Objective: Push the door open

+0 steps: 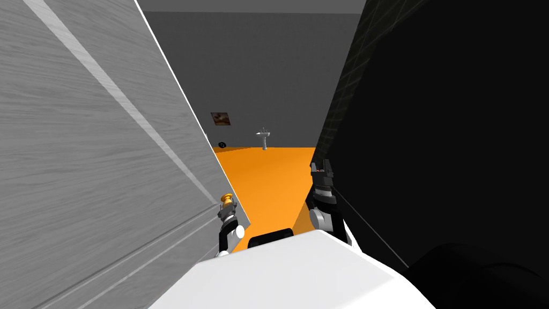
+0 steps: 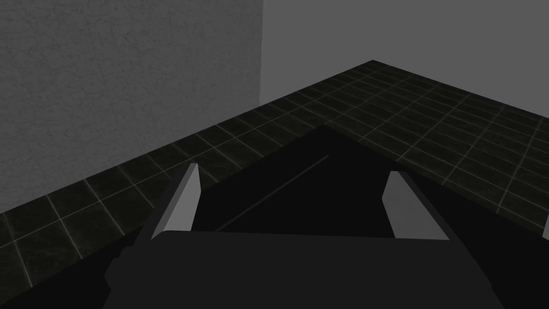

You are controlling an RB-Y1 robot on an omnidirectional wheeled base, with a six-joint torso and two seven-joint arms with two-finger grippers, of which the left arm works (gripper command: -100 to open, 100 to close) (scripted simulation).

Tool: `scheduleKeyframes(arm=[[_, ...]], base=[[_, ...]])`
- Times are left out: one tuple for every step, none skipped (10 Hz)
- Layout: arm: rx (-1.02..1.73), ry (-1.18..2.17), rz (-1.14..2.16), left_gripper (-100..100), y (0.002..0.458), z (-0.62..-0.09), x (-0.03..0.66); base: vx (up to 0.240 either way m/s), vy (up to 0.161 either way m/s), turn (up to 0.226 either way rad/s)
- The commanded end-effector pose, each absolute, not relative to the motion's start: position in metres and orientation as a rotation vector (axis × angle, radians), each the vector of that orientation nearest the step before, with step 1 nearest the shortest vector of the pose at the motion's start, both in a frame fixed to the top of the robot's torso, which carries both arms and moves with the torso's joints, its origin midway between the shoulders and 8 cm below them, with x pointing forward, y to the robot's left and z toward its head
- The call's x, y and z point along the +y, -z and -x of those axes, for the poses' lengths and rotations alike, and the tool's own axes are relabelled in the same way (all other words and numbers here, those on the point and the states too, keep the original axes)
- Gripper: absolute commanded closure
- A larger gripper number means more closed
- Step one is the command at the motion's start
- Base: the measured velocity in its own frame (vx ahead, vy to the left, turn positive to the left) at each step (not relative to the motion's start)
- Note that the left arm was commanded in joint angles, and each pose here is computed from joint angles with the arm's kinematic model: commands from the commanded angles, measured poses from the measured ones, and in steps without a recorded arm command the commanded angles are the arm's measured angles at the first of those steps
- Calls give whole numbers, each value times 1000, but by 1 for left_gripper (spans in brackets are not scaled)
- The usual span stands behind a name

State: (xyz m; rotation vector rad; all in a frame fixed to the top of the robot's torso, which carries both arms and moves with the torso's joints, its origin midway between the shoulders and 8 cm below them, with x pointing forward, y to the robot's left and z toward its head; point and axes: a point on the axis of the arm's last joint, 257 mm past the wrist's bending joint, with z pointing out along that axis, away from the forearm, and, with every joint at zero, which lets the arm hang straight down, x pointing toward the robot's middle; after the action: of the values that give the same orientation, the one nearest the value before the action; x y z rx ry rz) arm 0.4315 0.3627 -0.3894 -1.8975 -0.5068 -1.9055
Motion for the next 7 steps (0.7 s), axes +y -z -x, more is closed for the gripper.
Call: scheduleKeyframes(arm=[[-507, 1903, 1897, 100, 390, -430, 363], [-507, 1903, 1897, 100, 390, -430, 363], [-507, 1903, 1897, 100, 390, -430, 363], [-507, 1903, 1897, 100, 390, -430, 363], [-520, 1883, 1894, 100, 393, -426, 373], [-524, 1880, 1889, 100, 392, -426, 376], [-536, 1873, 1880, 100, 392, -424, 382]], base=[[-29, -14, 0], [-20, -9, -1], [-11, -5, -1], [0, 0, 0], [110, 4, 16], [173, 12, 37], [176, 9, 40]])
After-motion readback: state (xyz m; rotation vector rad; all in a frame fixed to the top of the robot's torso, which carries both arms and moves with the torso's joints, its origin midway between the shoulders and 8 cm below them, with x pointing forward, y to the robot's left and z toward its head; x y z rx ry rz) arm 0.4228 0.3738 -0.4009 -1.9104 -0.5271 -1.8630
